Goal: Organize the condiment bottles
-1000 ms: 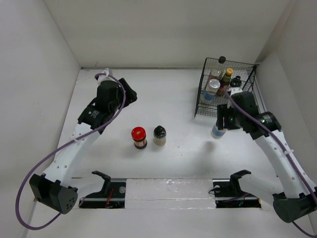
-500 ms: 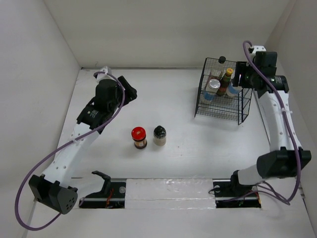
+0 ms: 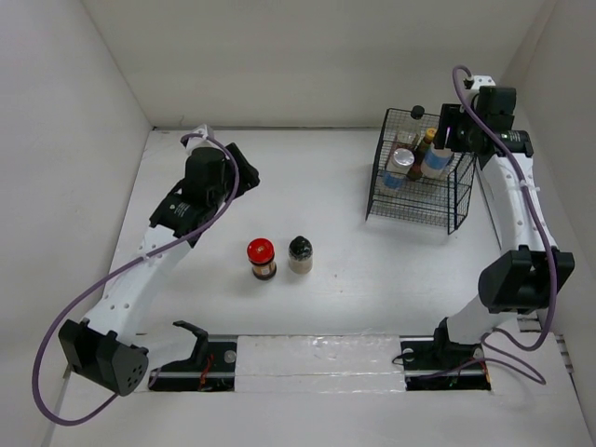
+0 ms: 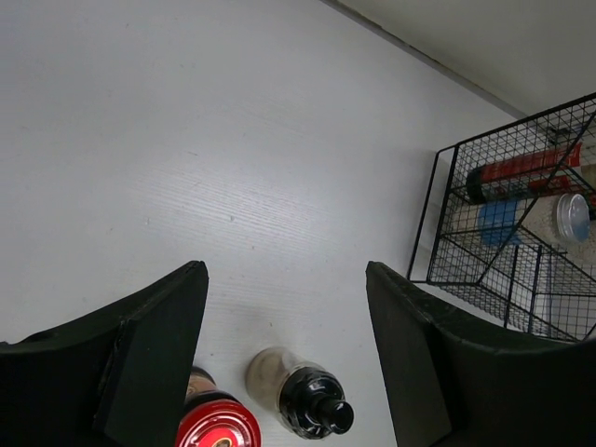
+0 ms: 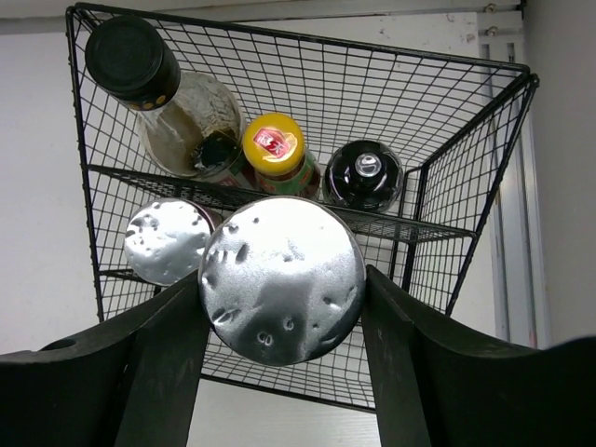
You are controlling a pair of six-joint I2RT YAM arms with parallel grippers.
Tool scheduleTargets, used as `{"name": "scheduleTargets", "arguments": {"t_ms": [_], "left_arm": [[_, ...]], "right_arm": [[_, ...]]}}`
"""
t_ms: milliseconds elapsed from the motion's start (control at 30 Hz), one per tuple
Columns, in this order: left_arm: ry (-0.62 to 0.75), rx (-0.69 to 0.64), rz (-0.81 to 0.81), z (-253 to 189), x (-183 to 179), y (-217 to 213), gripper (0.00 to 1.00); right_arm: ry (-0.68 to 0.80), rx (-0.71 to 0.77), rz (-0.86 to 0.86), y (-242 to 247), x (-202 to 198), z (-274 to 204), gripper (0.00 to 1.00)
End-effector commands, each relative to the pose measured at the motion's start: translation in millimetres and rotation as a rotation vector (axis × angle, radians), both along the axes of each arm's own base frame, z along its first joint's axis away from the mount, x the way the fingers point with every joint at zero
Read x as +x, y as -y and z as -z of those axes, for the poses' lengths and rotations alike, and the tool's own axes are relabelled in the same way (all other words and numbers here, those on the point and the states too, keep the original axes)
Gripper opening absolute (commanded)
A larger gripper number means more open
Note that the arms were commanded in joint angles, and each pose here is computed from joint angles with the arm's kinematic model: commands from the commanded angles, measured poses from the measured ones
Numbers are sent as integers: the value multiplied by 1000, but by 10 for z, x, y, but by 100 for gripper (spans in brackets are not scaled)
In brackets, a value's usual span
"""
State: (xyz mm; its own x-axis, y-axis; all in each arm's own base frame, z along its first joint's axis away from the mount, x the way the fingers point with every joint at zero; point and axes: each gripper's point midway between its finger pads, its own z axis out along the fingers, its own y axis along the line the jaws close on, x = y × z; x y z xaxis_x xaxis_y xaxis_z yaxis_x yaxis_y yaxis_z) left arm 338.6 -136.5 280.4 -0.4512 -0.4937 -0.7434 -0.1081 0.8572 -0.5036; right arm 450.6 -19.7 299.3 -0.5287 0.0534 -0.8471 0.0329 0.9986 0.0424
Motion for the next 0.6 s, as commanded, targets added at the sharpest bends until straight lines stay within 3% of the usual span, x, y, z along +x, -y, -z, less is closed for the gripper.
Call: {"name": "scheduleTargets", "arguments": {"t_ms": [0,167,367,567], "left_arm": [[77,-16,1,-277,95,38,65],[69,-16,10,-260,127,71,65],[70,-13,2,-238,138,58,65],[62,-9,2,-218,128,53,65]], "right_arm": [[178,-2,-36,-63,197,-438,23],[195,-3,-47,-109,295,-567,23],[27,21,-61,-262,225,388,23],[-30,19,-57,-327,227,705,27]]}}
